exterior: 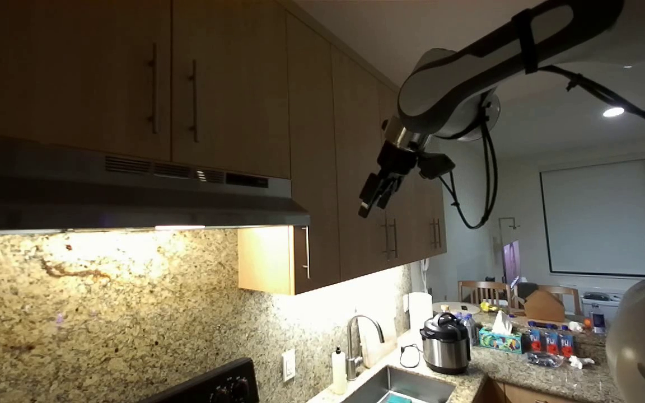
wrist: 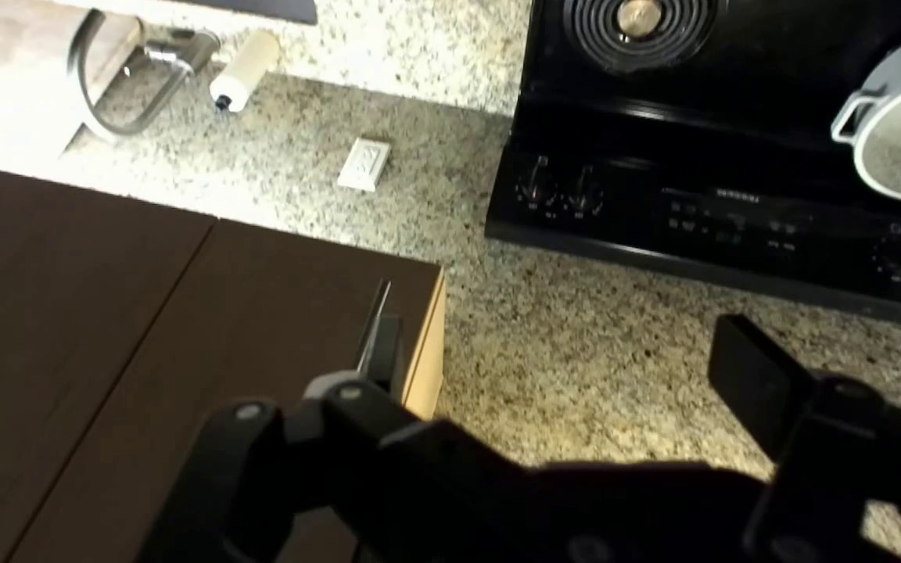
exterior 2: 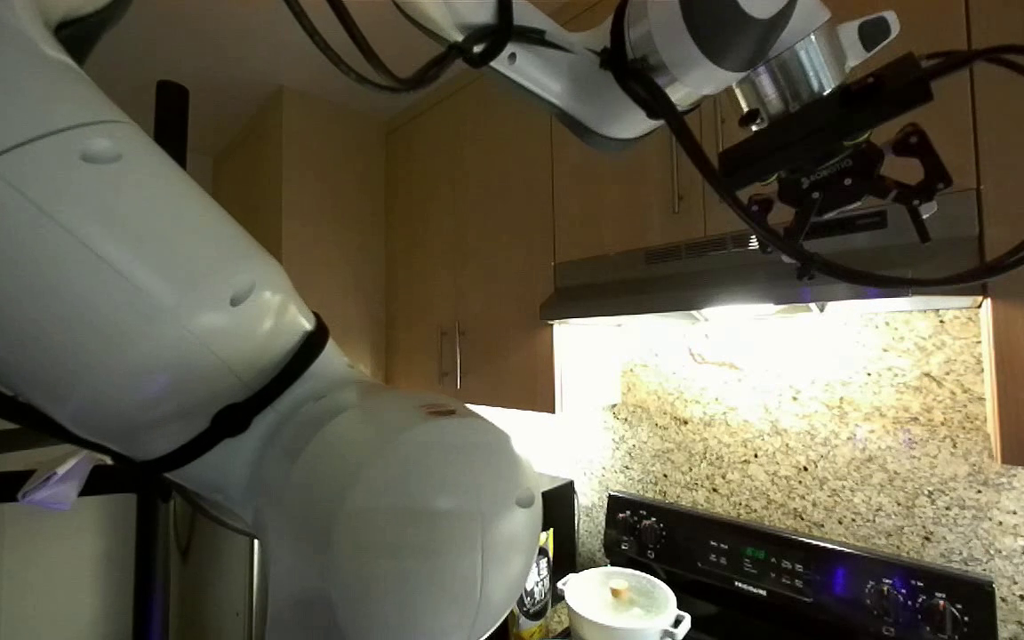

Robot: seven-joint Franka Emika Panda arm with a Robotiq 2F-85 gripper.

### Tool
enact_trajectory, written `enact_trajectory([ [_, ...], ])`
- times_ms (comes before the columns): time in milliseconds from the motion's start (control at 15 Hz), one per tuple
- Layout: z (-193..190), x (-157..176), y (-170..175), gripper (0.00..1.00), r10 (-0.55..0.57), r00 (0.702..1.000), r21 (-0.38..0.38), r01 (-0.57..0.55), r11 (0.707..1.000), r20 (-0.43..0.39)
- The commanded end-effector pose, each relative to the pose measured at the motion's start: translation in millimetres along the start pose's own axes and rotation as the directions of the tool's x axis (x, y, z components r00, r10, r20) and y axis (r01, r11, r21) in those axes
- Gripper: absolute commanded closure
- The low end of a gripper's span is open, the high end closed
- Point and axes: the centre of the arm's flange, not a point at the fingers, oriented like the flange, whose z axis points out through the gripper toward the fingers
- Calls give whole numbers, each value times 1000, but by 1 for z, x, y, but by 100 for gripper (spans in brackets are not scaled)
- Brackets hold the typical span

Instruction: Switch off the stove light.

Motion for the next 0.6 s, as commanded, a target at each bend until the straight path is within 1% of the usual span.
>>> enact_trajectory([
  [0, -3, 12, 1, 0, -51, 993, 25, 53, 998, -105],
  [67, -3, 8, -2, 0, -17, 998, 6, 17, 1000, -57],
  [467, -3, 8, -2, 0, -18, 998, 8, 18, 1000, -58],
  [533, -3, 9, -2, 0, -15, 997, 16, 16, 1000, -74],
])
